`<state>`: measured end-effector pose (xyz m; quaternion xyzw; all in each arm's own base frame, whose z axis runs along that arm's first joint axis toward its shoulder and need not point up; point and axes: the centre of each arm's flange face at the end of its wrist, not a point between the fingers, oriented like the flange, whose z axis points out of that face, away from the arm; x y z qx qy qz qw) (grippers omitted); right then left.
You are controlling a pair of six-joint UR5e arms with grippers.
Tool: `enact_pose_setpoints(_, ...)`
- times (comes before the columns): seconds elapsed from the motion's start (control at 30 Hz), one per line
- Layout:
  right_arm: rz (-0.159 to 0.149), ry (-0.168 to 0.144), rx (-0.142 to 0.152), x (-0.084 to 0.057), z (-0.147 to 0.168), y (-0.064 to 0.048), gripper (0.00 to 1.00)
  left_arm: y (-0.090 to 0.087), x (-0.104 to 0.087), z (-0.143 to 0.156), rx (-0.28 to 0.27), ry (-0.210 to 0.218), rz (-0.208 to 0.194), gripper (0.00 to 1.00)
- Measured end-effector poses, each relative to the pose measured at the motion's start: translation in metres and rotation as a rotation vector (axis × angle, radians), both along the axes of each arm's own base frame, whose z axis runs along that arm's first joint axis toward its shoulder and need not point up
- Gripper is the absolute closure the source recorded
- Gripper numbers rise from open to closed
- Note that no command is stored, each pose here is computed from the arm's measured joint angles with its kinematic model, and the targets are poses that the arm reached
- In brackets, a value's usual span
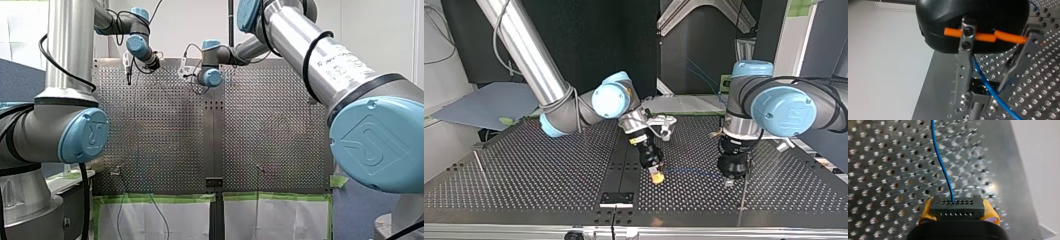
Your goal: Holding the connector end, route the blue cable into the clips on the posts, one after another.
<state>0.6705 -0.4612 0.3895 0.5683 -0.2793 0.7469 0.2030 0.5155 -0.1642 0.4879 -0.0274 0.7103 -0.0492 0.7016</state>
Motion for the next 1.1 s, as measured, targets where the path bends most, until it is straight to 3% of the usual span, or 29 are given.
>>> enact_pose_setpoints(0.17,-0.003,0.029,0.028,-0.004,-0.021,0.001,1.0,-0.009,0.003,-0.006,-0.018,0.003,-0.01,1.0)
enact_pose_setpoints(0.43,-0.01,0.063,0.061,-0.011,-0.045,-0.001,1.0,-0.027,0.013,-0.041,0.006,0.082,-0.025,1.0)
enact_pose_setpoints(0.67,-0.022,0.086,0.08,-0.018,-0.061,-0.003,1.0,-0.036,0.012,-0.048,0.003,0.089,0.005,1.0)
enact_pose_setpoints(0.9,-0.033,0.112,0.099,-0.026,-0.079,-0.007,1.0,-0.052,0.017,-0.072,0.014,0.136,-0.014,1.0)
enact_pose_setpoints(1.1,-0.041,0.129,0.106,-0.03,-0.089,-0.008,1.0,-0.064,0.014,-0.085,0.004,0.142,-0.015,1.0)
